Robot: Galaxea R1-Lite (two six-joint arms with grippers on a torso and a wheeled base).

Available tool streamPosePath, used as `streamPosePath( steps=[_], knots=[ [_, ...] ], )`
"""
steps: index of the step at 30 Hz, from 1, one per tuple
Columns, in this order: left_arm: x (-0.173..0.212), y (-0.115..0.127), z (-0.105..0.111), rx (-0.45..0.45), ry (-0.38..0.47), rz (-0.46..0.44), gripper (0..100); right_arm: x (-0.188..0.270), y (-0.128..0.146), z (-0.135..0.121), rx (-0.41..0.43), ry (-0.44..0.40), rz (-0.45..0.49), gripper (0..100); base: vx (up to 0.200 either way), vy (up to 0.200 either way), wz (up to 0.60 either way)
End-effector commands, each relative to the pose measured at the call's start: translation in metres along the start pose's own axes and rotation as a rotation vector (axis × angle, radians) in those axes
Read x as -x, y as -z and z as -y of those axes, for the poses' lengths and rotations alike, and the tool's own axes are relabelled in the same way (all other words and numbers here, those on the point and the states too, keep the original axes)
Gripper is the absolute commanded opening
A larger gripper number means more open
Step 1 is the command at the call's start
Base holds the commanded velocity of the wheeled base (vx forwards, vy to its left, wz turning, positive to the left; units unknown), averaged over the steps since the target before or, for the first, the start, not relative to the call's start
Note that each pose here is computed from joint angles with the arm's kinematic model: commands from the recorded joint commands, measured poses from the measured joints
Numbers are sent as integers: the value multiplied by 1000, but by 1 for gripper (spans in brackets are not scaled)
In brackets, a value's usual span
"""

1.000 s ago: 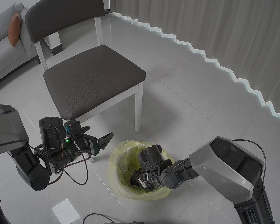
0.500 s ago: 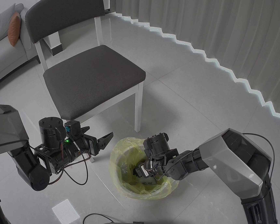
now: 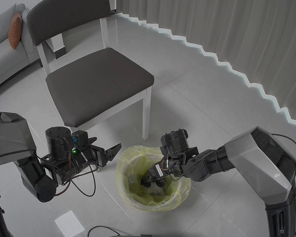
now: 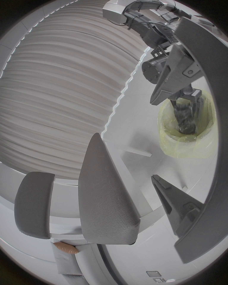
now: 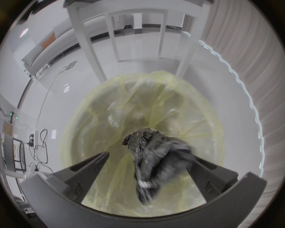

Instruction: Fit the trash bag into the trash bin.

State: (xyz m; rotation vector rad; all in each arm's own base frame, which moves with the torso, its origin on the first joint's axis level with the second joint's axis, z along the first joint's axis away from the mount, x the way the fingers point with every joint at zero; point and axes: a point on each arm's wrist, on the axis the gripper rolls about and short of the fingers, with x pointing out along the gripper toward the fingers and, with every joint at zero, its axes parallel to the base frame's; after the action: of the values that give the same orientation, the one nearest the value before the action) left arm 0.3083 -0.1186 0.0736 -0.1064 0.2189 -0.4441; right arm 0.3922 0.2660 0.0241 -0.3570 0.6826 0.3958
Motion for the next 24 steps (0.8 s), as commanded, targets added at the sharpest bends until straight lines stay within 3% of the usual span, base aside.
streamPosePath(
  steps=[1,10,14,24],
  knots=[
    [-15,19,-9,17,-6,-51,100,15,-6,31,-44,43,8,100,0,0,0],
    [-22,35,-15,28,3,-101,100,14,27,97,-70,153,-104,100,0,0,0],
    [-21,34,-15,28,3,-100,100,9,39,112,-76,172,-139,100,0,0,0],
    [-21,35,-15,27,2,-100,100,-7,50,103,-64,157,-163,100,0,0,0]
  ],
)
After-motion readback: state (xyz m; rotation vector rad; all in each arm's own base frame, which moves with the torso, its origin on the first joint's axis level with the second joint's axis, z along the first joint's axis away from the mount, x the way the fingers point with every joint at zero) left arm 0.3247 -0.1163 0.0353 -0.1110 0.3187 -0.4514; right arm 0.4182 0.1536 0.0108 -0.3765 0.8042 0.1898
